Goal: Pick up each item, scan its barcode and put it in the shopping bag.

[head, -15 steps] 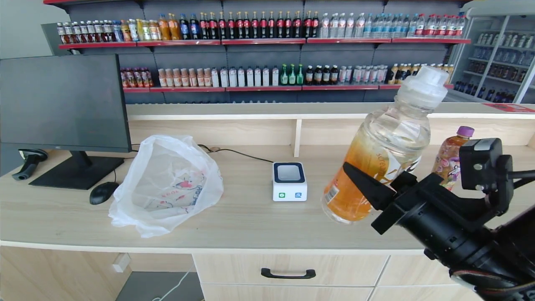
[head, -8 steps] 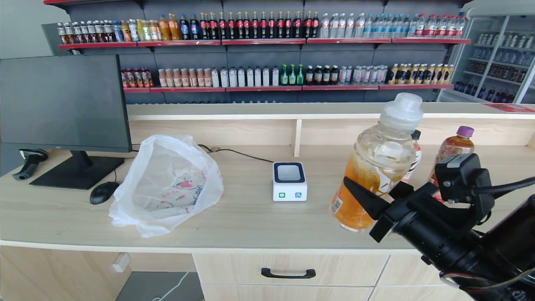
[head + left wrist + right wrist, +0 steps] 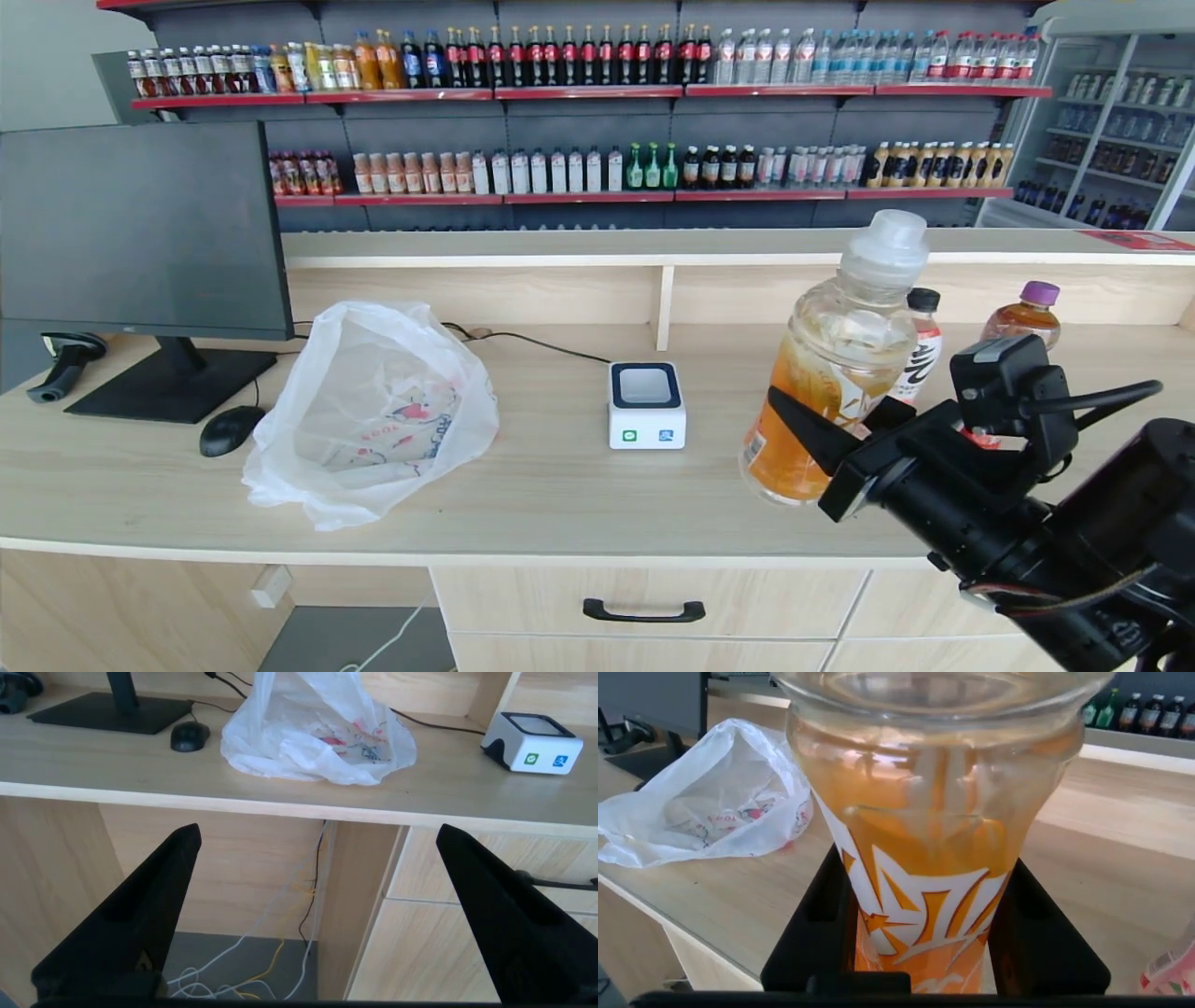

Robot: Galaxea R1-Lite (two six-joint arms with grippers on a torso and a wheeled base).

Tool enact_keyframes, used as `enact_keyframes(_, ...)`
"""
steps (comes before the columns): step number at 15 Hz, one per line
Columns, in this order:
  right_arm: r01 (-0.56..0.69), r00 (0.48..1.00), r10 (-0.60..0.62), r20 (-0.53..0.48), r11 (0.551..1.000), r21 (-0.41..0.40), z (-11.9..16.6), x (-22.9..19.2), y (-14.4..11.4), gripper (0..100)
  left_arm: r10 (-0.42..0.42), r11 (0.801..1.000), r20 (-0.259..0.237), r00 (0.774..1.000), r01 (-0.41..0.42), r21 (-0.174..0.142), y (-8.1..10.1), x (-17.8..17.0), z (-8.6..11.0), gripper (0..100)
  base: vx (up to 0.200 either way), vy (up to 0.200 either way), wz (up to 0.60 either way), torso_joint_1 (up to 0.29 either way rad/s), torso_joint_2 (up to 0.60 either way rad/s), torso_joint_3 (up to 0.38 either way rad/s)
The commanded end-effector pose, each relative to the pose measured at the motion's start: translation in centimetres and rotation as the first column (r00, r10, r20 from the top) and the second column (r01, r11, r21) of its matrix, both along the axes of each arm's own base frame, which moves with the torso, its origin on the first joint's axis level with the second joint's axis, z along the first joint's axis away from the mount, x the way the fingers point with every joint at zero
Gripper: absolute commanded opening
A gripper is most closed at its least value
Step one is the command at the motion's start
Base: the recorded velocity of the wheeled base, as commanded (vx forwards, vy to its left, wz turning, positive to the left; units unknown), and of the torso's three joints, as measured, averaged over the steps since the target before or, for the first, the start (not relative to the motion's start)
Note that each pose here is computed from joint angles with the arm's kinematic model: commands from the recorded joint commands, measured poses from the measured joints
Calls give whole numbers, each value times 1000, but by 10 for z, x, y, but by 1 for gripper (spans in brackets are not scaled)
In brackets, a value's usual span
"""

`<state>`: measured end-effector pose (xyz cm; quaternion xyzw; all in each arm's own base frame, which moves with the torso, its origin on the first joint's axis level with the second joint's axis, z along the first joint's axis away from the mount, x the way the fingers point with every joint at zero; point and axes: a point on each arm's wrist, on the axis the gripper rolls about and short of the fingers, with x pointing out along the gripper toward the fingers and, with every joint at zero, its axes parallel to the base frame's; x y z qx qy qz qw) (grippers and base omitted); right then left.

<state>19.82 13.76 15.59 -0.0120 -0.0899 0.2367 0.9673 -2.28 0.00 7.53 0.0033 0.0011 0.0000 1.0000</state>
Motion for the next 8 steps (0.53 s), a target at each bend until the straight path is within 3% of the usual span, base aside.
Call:
enact_keyframes(1,0,1000,0,3,1000,3,1,1,1,0,0,1000,1,1000,0,1,0,0,0,100,0,0,0,0,0,0)
enact_keyframes(6,-2,1000,2,4,1000,14,1,5,4,0,0,1000,1,1000,0,1,0,0,0,100,0,0,0,0,0,0)
enact_keyframes(8,-4,1000,4,0,1000,12,0,6,5,0,0,1000,1,1000,0,1,0,0,0,100,200,0,0,2,2,2)
